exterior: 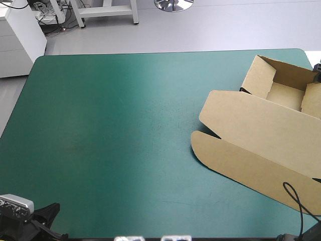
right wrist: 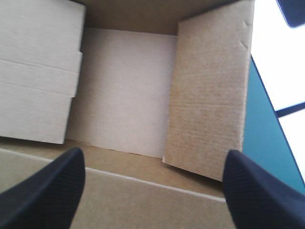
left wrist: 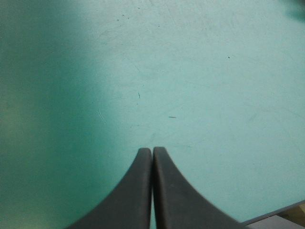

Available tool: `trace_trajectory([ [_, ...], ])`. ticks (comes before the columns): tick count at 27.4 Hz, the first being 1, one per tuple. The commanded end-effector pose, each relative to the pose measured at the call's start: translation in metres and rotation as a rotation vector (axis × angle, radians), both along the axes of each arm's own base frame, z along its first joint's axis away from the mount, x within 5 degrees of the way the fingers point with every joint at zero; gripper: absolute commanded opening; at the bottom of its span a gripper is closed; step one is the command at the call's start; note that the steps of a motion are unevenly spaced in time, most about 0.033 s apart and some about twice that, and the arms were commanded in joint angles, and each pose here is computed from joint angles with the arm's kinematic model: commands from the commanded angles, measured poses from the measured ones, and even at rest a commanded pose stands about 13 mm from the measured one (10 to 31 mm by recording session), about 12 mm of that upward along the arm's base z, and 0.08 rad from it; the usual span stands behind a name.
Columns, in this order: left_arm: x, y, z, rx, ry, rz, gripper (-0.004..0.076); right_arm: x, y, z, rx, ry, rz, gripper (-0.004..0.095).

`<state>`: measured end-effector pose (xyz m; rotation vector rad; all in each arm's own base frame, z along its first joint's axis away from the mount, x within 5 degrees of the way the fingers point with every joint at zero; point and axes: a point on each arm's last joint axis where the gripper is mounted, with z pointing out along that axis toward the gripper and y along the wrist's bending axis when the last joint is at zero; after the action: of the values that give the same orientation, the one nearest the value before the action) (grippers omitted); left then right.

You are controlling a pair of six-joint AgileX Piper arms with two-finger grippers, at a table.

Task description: Fold the box

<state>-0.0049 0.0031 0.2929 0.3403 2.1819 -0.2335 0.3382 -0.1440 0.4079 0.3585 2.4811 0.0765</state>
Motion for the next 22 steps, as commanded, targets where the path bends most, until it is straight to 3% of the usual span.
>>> trace_trajectory([
  [1, 0.003, -0.002, 0.011, -0.038, -0.062, -0.007, -0.0010, -0.034, 0.031, 0.048, -0.040, -0.130, 0.071, 0.0429],
  [4, 0.003, -0.003, 0.011, -0.045, -0.059, -0.012, -0.0010, -0.052, 0.055, 0.059, -0.065, -0.159, 0.150, 0.0029],
  [5, 0.003, -0.004, 0.011, -0.050, -0.060, -0.015, -0.0010, -0.058, 0.065, 0.061, -0.056, -0.173, 0.180, -0.0010],
  [9, 0.003, -0.004, 0.011, -0.050, -0.060, -0.015, -0.0010, -0.085, 0.104, 0.058, -0.054, -0.188, 0.341, -0.0019],
  [16, 0.003, -0.004, 0.012, -0.048, -0.067, -0.029, -0.0010, -0.149, 0.131, 0.029, -0.048, -0.201, 0.401, -0.0019],
  [22, 0.005, -0.006, 0.015, -0.076, -0.107, -0.034, -0.0010, -0.223, 0.155, -0.014, -0.093, -0.424, 0.432, -0.0019],
])
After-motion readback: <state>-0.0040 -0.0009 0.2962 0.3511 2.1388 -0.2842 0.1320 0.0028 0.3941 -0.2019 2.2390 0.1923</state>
